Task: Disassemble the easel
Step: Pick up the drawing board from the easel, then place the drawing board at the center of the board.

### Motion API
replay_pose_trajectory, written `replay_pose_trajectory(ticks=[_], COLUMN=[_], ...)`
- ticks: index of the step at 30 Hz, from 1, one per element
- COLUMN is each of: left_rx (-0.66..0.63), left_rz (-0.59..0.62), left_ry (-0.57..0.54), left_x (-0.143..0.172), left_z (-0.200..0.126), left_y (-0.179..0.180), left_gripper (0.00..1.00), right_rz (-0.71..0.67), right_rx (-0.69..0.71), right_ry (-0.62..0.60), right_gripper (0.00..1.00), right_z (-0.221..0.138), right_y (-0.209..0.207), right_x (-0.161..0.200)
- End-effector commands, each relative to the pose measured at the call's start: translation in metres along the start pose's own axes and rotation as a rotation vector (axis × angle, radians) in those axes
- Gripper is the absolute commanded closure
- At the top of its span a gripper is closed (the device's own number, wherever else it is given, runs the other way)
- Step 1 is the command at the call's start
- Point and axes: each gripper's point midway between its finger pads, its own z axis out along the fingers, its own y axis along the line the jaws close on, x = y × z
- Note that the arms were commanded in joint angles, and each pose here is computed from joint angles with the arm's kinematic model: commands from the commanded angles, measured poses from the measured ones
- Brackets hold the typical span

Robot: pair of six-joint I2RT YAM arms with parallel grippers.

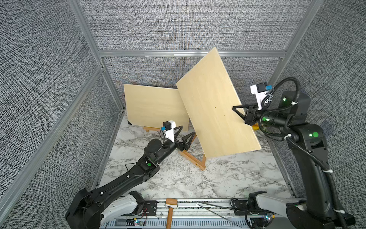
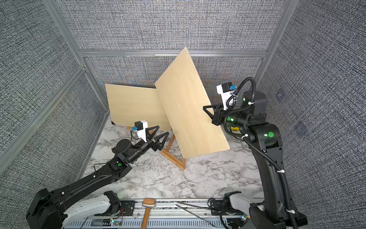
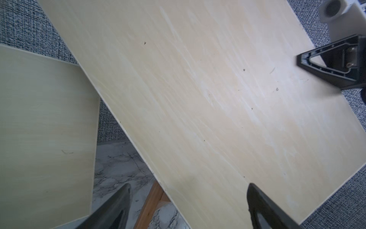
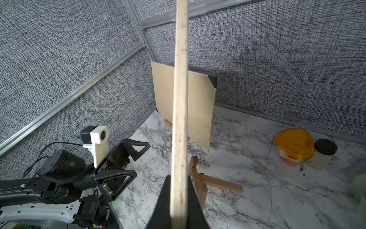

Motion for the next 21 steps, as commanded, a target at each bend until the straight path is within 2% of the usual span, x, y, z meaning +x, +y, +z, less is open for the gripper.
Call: replay_pose_trajectory(ticks=[1, 6, 15, 21], left_rx=[0.077, 0.125, 0.239, 0.315], left_rz=[-0.056, -0.133, -0.156, -0.207], left_ry=[0.007, 0.041, 0.062, 0.077], left_x=[-0.003, 0.002, 0.005, 0.010], left_z=[0.014, 0.043, 0.081, 0.100], left_y=[-0.013, -0.019, -0.047, -0.065], left_gripper=[0.10, 0.14, 0.23, 0.32], right_rz=[-0.066, -0.056, -0.064, -0.024], right_rx=[-0.014, 0.082, 0.256, 0.266], right_ry=[-0.185, -0.207, -0.251, -0.263], right_gripper=[1.00, 1.00, 1.00, 1.00], right_z=[-0.026, -0.050, -0.087, -0.097], right_y=[0.016, 0.010, 0.002, 0.006], right_x=[-0.045, -0.049, -0.056, -0.058])
